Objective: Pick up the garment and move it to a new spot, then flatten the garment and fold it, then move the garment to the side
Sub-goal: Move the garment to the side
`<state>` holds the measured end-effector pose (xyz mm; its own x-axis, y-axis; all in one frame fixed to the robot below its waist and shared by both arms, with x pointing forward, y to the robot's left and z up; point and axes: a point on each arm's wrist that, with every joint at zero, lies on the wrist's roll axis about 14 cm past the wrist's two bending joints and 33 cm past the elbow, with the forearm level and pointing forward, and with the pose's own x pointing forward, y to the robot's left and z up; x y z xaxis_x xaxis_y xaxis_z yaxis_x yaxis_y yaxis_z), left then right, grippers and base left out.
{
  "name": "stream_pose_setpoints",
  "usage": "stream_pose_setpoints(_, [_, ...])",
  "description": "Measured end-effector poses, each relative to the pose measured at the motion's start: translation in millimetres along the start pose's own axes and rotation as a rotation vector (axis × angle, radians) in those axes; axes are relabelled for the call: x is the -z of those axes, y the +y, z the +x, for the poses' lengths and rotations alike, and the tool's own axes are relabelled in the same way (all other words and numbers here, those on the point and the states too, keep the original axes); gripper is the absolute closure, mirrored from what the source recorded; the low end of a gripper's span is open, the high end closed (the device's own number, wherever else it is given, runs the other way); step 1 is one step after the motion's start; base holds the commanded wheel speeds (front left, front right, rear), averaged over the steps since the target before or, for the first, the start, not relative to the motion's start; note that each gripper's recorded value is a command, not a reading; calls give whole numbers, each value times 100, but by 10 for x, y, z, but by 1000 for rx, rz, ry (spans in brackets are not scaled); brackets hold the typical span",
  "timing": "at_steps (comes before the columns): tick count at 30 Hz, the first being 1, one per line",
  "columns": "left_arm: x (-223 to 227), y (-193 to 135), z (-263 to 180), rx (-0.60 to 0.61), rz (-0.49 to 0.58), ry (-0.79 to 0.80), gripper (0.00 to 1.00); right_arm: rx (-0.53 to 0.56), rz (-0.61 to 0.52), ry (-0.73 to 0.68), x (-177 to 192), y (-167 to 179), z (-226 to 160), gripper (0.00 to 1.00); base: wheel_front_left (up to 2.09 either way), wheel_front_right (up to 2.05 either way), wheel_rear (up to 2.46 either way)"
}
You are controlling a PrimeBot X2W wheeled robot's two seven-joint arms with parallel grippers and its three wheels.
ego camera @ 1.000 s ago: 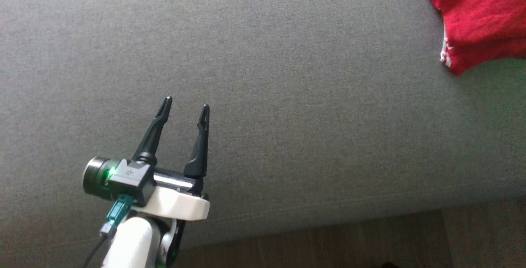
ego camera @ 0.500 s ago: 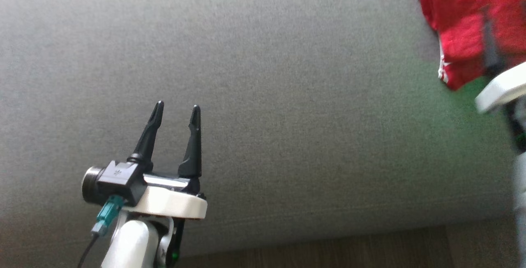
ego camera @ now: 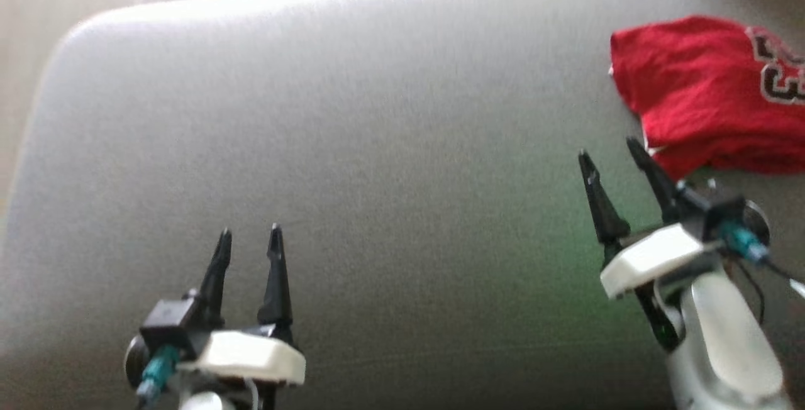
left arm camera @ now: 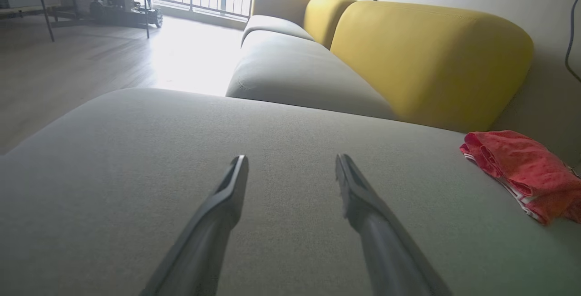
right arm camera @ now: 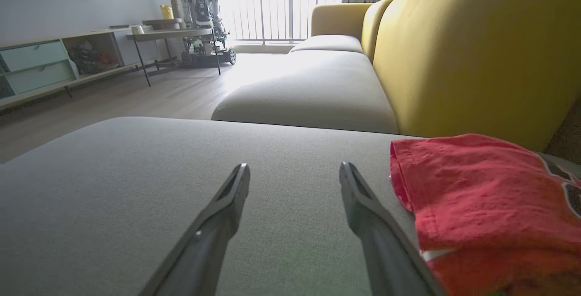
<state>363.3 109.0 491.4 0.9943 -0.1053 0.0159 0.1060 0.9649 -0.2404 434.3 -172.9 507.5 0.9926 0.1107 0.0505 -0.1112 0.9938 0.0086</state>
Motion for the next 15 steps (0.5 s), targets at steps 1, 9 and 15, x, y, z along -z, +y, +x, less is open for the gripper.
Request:
stream_pose_setpoints(1, [-20, 12, -58, -9, 2, -5, 0, 4, 4, -11, -35, 7, -58, 0, 0, 0, 0])
stream_pose_setpoints(9, [-192, 169, -407, -74, 16, -61, 0, 26, 9, -138, -408, 23, -464, 0, 0, 0, 0])
stream_pose_setpoints(15, [-265, 280, -614, -106, 62, -91, 0, 18, 57, -76, -172, 109, -801, 0, 0, 0, 0])
